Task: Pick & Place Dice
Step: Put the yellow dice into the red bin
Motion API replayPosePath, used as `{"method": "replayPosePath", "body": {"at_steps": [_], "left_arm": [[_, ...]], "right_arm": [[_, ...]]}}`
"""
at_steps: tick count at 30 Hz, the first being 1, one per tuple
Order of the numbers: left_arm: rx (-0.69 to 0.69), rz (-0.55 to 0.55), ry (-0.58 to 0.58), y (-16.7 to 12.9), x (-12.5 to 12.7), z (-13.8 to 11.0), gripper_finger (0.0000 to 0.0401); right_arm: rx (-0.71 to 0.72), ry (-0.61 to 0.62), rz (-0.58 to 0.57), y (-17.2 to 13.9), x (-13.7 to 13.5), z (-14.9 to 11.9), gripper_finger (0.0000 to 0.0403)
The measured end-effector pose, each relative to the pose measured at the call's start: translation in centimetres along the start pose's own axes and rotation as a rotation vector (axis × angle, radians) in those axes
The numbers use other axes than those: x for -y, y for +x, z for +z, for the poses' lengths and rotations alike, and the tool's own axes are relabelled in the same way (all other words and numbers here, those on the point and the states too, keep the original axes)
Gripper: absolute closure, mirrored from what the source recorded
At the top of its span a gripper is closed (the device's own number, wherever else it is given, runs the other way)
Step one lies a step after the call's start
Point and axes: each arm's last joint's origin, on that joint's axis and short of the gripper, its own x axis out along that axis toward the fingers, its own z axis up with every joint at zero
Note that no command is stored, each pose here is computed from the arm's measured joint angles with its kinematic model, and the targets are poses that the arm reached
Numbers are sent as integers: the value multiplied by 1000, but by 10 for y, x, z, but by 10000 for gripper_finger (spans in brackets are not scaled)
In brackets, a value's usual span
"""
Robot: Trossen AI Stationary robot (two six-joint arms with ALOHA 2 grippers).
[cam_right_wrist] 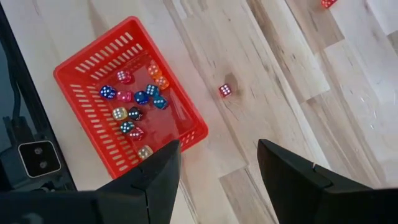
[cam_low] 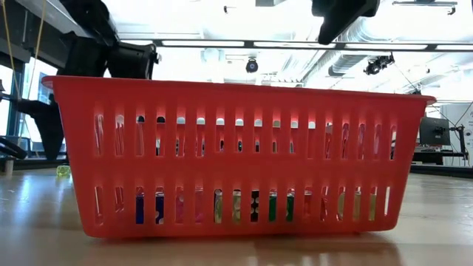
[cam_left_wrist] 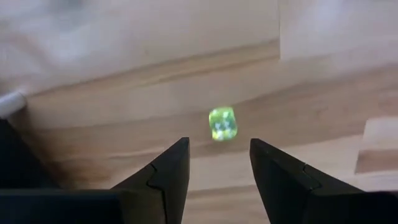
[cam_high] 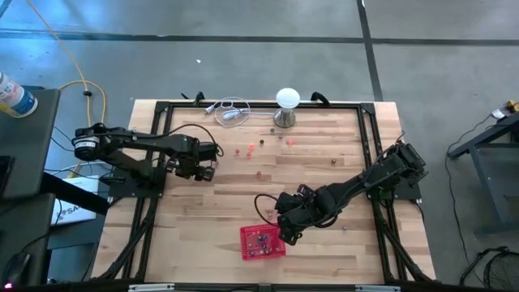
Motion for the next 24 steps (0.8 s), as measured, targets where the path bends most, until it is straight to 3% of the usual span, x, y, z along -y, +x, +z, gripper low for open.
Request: {"method": "replayPosePath", "body": {"at_steps": [24], "left_arm": [[52,-33,-119,6,2,3,250]], "right_arm": [[17,-17,-21,0,1,1,199]]}}
